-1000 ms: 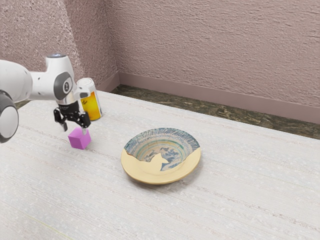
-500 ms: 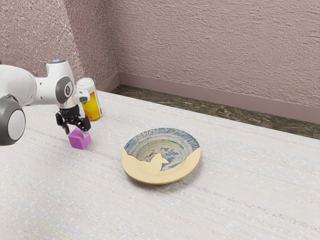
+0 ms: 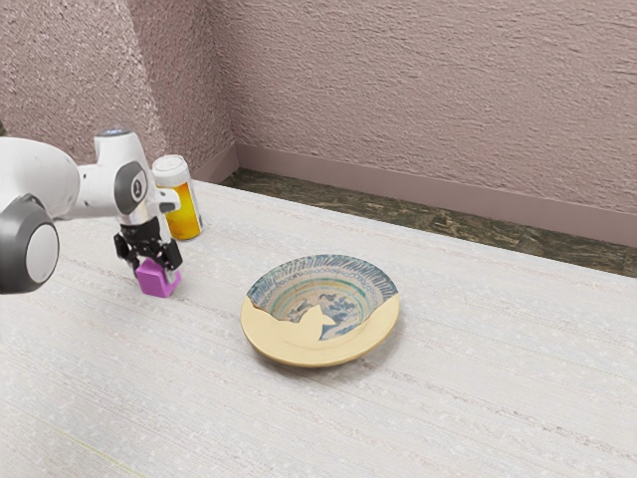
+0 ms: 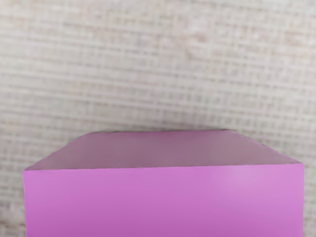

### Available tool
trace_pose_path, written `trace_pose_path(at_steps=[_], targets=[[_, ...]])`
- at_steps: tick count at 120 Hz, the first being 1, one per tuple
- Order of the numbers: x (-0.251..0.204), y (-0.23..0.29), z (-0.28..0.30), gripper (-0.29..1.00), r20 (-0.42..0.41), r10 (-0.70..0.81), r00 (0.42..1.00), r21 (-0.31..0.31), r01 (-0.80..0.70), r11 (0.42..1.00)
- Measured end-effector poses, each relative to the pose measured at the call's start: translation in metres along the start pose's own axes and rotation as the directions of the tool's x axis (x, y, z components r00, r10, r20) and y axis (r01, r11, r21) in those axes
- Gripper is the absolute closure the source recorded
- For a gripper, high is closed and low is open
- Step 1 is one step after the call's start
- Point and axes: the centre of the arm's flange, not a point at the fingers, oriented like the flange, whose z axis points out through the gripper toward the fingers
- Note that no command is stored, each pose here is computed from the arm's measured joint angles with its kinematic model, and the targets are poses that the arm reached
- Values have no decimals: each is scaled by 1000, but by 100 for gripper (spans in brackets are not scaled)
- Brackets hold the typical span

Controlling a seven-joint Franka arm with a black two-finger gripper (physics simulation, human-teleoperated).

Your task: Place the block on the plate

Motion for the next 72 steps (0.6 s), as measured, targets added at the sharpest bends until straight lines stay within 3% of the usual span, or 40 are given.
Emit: trace_pose_path(at_steps=[36,72], targets=[[2,1,-2,26,-7,22,1000,-2,-22,1000],[6,19,-28,32,-43,54,998,6,-53,999]])
